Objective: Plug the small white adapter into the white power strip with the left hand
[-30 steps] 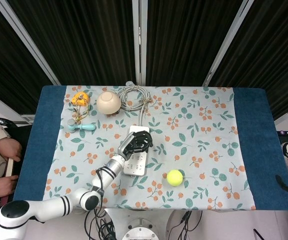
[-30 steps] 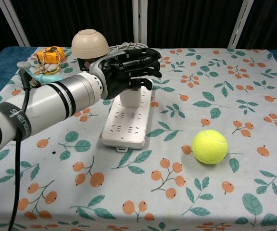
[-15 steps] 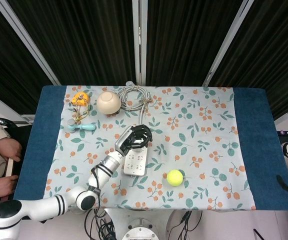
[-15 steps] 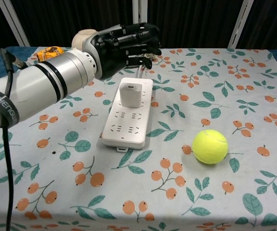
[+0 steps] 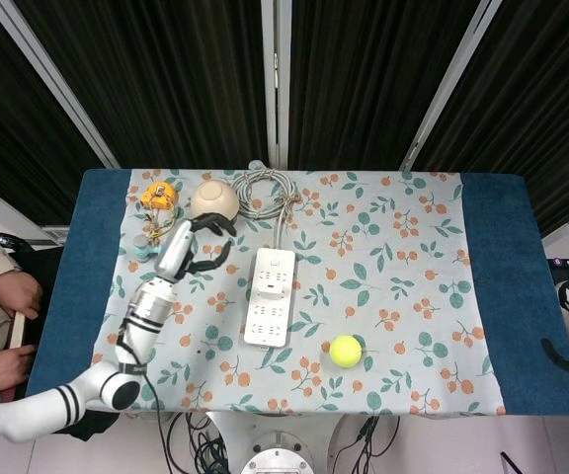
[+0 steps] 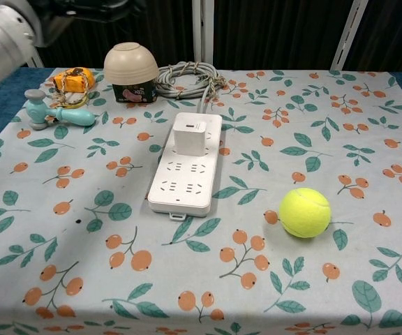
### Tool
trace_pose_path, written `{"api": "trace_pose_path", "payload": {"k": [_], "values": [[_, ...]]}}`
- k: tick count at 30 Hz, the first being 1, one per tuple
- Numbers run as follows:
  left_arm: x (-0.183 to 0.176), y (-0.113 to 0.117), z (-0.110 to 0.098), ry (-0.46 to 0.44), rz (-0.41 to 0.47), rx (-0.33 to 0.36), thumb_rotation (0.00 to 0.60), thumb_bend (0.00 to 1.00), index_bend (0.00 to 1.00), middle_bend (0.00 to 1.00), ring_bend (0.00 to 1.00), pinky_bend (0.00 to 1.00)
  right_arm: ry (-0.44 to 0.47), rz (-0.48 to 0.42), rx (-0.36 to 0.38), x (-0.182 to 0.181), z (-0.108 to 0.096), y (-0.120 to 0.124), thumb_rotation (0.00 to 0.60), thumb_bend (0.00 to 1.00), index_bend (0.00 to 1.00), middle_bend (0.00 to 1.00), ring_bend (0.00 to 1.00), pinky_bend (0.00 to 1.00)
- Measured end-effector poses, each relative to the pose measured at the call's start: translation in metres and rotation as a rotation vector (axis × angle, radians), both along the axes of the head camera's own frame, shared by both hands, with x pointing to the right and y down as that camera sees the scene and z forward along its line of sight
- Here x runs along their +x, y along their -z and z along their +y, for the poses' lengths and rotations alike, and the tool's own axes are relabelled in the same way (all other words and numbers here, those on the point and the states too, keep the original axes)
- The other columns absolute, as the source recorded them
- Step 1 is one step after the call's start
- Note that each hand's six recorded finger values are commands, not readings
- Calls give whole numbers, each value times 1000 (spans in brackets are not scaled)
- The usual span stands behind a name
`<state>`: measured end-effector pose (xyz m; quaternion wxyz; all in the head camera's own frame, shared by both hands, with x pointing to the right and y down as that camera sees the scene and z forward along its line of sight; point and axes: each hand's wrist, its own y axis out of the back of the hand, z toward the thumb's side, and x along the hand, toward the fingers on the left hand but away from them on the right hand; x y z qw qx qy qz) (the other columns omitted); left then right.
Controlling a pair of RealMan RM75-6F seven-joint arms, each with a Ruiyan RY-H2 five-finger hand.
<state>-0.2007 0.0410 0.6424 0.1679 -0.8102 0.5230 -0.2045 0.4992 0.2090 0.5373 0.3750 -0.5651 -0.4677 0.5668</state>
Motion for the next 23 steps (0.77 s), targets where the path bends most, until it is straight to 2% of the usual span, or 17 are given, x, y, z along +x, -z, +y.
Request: {"api": "trace_pose_path", "payload": {"k": [5,8,9,11,14,20,23], "values": [[-83,21,7,105,-422,238,600,260,350,357,218,161,14,-17,-11,-1,-5,-6,600,155,0,93,0,65],[-140,36,26,165,-652,316,600,182,254,250,99,22,28,-29,-16,-4,-8,-10,600,154,0,65,0,40],[-154,39,31,167,-718,326,600,168,237,225,76,4,32,-30,-16,-4,-9,-11,600,154,0,61,0,31],[-174,43,42,153,-849,327,600,159,222,199,52,0,40,-31,-13,-7,-9,-12,600,154,0,57,0,26],[-194,47,61,135,-957,279,600,159,218,187,43,0,55,-32,-11,-12,-9,-13,600,154,0,53,0,24],[-220,58,114,146,-1026,126,600,160,218,186,43,0,73,-32,-15,-20,-2,-18,600,154,0,53,0,16],[-228,65,132,161,-1050,96,600,159,218,186,43,0,78,-38,-24,-23,1,-21,600,154,0,58,0,15]]}}
